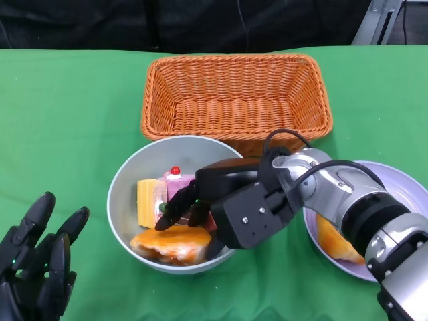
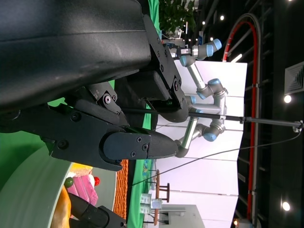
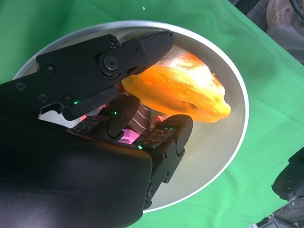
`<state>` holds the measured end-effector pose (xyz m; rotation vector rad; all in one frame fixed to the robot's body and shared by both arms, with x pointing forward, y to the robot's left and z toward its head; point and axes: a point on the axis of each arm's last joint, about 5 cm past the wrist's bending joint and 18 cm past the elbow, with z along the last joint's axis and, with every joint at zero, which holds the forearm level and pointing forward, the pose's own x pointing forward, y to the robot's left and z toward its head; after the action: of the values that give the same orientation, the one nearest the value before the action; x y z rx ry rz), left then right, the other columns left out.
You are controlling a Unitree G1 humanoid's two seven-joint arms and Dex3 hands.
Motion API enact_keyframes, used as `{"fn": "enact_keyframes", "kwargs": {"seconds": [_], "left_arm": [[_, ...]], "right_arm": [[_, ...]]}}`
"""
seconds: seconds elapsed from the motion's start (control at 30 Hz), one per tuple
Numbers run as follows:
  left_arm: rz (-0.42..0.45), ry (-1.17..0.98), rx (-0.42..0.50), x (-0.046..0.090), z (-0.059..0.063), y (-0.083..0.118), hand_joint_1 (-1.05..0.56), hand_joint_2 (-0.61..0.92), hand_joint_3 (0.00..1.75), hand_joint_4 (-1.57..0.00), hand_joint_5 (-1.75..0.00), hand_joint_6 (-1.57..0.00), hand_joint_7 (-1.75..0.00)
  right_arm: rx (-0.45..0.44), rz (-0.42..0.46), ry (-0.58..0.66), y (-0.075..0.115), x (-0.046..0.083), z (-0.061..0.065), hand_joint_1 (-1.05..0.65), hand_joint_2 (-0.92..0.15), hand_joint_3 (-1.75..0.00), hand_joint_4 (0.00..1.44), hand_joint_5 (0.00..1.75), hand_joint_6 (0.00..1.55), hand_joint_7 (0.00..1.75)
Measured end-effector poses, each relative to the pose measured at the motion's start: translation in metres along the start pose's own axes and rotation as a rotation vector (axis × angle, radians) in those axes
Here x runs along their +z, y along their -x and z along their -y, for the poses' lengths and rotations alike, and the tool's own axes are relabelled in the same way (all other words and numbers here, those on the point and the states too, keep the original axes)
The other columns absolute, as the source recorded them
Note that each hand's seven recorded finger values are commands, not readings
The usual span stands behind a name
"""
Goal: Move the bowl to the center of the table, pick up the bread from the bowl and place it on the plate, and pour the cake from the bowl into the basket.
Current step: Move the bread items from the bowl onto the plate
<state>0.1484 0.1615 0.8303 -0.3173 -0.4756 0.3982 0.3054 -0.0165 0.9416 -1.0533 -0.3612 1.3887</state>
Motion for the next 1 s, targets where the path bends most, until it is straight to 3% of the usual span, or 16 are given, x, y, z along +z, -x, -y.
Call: {"fn": "enact_keyframes", "kwargs": {"seconds": [0.23,0.67,1.0], "left_arm": [[-0.003,-0.012,-0.006,0.0,0.0,0.001,-0.48,0.92,0.31,-1.01,0.0,-0.87,0.0],[0.0,-0.015,0.001,0.002,-0.001,0.002,-0.47,0.92,0.31,-1.0,0.0,-0.87,0.0],[-0.005,-0.019,0.006,0.002,-0.002,0.004,-0.46,0.92,0.32,-1.0,0.0,-0.86,0.0]], "right_arm": [[0.018,-0.002,0.03,-0.002,0.001,-0.003,-0.38,-0.8,0.0,0.76,0.03,0.88,0.06],[-0.003,0.006,0.07,-0.003,0.002,-0.006,-0.33,-0.83,-0.01,0.86,0.05,0.97,0.03],[-0.029,0.032,0.094,-0.009,0.005,-0.014,-0.21,-0.92,-0.03,1.08,0.09,1.09,0.04]]}}
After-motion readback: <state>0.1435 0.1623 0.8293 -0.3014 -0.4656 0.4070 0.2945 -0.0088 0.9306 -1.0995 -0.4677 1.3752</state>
